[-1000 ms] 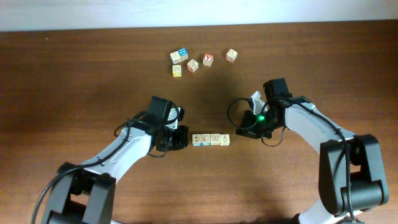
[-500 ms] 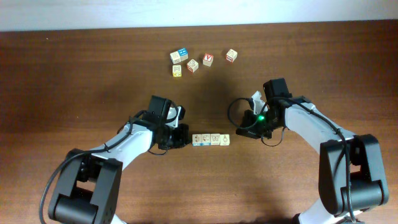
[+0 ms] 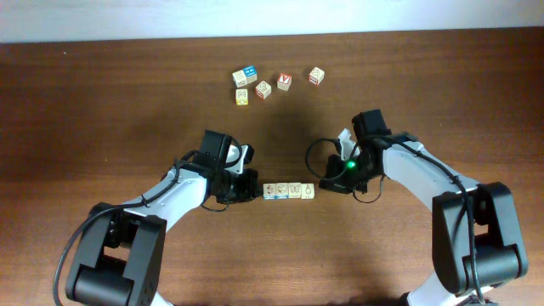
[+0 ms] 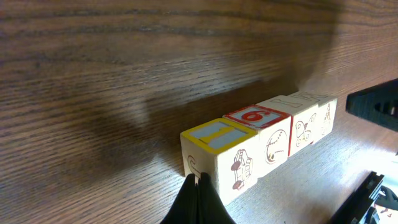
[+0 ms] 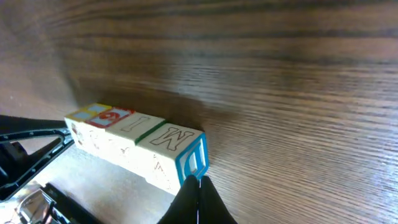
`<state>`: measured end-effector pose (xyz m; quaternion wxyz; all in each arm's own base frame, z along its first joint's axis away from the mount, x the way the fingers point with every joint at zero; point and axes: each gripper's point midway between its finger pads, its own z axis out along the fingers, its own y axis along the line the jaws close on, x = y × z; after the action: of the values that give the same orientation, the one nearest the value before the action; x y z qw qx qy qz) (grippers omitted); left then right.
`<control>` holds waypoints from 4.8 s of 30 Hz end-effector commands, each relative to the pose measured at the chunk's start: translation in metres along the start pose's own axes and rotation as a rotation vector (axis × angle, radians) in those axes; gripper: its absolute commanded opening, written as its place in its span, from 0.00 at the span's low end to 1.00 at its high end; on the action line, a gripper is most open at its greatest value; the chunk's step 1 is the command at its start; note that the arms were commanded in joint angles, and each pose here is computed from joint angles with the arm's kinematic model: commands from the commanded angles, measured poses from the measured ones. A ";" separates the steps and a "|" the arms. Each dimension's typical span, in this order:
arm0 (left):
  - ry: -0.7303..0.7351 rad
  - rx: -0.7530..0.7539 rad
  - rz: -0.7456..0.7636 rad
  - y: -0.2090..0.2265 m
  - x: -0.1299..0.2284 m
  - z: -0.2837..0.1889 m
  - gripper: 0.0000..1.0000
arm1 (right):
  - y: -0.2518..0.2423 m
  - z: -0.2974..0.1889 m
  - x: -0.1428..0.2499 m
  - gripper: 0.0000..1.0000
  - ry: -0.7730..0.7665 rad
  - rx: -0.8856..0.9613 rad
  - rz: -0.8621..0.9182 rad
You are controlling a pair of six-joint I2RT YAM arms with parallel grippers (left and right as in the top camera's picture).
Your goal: Rotate 4 blocks
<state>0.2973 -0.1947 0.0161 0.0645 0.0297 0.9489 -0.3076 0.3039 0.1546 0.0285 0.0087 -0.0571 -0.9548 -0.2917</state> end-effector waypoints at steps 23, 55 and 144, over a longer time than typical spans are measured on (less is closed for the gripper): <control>0.020 0.023 0.001 0.002 0.004 0.000 0.00 | 0.007 0.026 0.021 0.04 0.106 -0.041 -0.047; 0.019 0.023 0.001 0.002 0.004 0.000 0.00 | 0.006 0.039 0.020 0.04 0.129 -0.055 0.014; 0.054 -0.142 -0.058 0.031 0.013 -0.007 0.00 | 0.154 0.026 0.042 0.04 0.022 0.005 -0.452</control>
<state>0.2990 -0.1404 -0.0029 0.0533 -0.0269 0.9776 -0.2019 0.3047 0.2500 0.0755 -0.0701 0.1158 -0.9707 -0.1985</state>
